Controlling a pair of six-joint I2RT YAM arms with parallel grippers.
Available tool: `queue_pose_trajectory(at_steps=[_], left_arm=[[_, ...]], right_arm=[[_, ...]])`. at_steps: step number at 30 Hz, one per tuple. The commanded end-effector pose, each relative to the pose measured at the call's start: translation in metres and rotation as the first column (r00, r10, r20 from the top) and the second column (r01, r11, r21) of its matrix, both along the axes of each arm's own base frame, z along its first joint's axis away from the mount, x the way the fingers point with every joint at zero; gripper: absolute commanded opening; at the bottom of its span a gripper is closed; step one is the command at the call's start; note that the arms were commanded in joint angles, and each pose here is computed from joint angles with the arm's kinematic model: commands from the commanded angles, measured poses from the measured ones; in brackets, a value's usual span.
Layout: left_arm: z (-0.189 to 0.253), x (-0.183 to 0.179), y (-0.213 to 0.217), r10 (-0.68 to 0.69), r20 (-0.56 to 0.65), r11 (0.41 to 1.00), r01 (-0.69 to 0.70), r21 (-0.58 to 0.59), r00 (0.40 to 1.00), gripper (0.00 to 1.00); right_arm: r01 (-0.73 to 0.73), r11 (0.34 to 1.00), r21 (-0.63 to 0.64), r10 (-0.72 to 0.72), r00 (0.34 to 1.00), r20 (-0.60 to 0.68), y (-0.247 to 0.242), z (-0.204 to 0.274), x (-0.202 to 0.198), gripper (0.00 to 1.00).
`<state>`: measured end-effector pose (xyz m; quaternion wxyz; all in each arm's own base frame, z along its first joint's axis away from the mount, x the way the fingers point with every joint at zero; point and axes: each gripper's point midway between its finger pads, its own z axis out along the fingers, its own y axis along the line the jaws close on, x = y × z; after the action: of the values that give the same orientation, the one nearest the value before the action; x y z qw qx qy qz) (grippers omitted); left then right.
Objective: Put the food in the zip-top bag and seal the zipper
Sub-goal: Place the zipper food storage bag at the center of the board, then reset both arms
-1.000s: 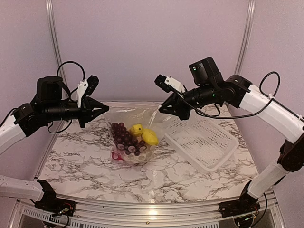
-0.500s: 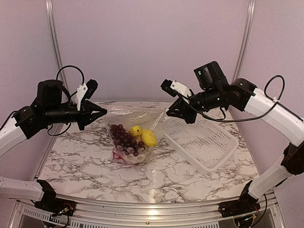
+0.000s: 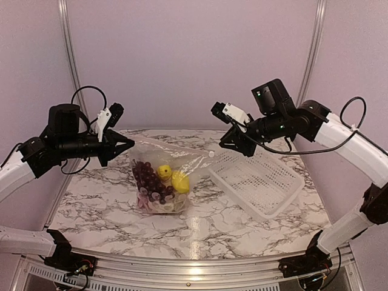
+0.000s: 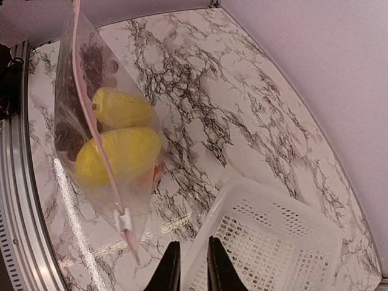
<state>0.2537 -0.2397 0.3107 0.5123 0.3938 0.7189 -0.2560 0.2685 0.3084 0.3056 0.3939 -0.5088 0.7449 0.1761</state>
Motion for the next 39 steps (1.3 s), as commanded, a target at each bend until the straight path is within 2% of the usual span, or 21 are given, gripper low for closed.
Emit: queue_pose_trajectory(at_steps=[1, 9, 12, 17, 20, 23, 28, 29, 31, 33, 35, 37, 39], left_arm=[[0.013, 0.013, -0.001, 0.028, 0.056, 0.999, -0.026, -0.035, 0.998, 0.00], [0.038, 0.059, -0.017, 0.070, 0.163, 0.996, -0.061, -0.059, 0.984, 0.00], [0.057, 0.073, -0.026, 0.076, 0.195, 0.994, -0.060, -0.090, 0.978, 0.00], [0.087, 0.086, -0.036, 0.094, 0.226, 0.981, -0.052, -0.187, 0.969, 0.00], [0.080, 0.085, -0.033, 0.108, 0.208, 0.980, -0.070, -0.185, 0.972, 0.00], [0.055, 0.080, -0.015, 0.171, 0.180, 0.978, -0.145, -0.148, 0.969, 0.01], [0.018, 0.067, 0.019, 0.280, 0.156, 0.959, -0.270, -0.084, 0.947, 0.19], [0.014, 0.064, 0.025, 0.299, 0.150, 0.954, -0.291, -0.076, 0.942, 0.25], [0.007, 0.057, 0.038, 0.346, 0.115, 0.938, -0.340, -0.064, 0.931, 0.45], [0.011, 0.049, 0.046, 0.364, 0.097, 0.931, -0.358, -0.074, 0.926, 0.57], [0.023, 0.041, 0.052, 0.376, 0.094, 0.925, -0.367, -0.098, 0.922, 0.65], [0.036, 0.035, 0.059, 0.394, 0.093, 0.916, -0.382, -0.125, 0.914, 0.70], [0.050, 0.035, 0.069, 0.444, 0.088, 0.891, -0.429, -0.149, 0.892, 0.75]], right_arm=[[0.029, 1.000, -0.003, -0.029, 0.999, 0.021, -0.005, 0.008, 0.008, 0.15], [0.040, 0.996, 0.081, -0.045, 0.997, 0.059, 0.045, 0.042, 0.059, 0.17], [0.087, 0.986, 0.141, -0.097, 0.993, 0.065, 0.046, 0.062, 0.079, 0.23], [0.133, 0.969, 0.210, -0.143, 0.989, 0.037, 0.029, 0.077, 0.095, 0.26], [0.134, 0.969, 0.207, -0.140, 0.990, 0.016, 0.025, 0.071, 0.090, 0.27], [0.138, 0.970, 0.200, -0.135, 0.990, -0.027, 0.024, 0.058, 0.084, 0.29], [0.194, 0.963, 0.186, -0.188, 0.981, -0.052, 0.016, 0.046, 0.086, 0.35], [0.209, 0.961, 0.183, -0.203, 0.978, -0.051, 0.014, 0.046, 0.087, 0.39], [0.239, 0.954, 0.183, -0.237, 0.971, -0.037, 0.009, 0.048, 0.090, 0.48], [0.271, 0.943, 0.194, -0.271, 0.962, -0.024, 0.004, 0.054, 0.092, 0.53], [0.313, 0.926, 0.214, -0.317, 0.948, -0.012, -0.002, 0.063, 0.096, 0.66], [0.384, 0.891, 0.243, -0.395, 0.919, 0.000, -0.014, 0.073, 0.102, 0.94], [0.463, 0.839, 0.288, -0.486, 0.874, 0.010, -0.028, 0.084, 0.110, 0.99]])
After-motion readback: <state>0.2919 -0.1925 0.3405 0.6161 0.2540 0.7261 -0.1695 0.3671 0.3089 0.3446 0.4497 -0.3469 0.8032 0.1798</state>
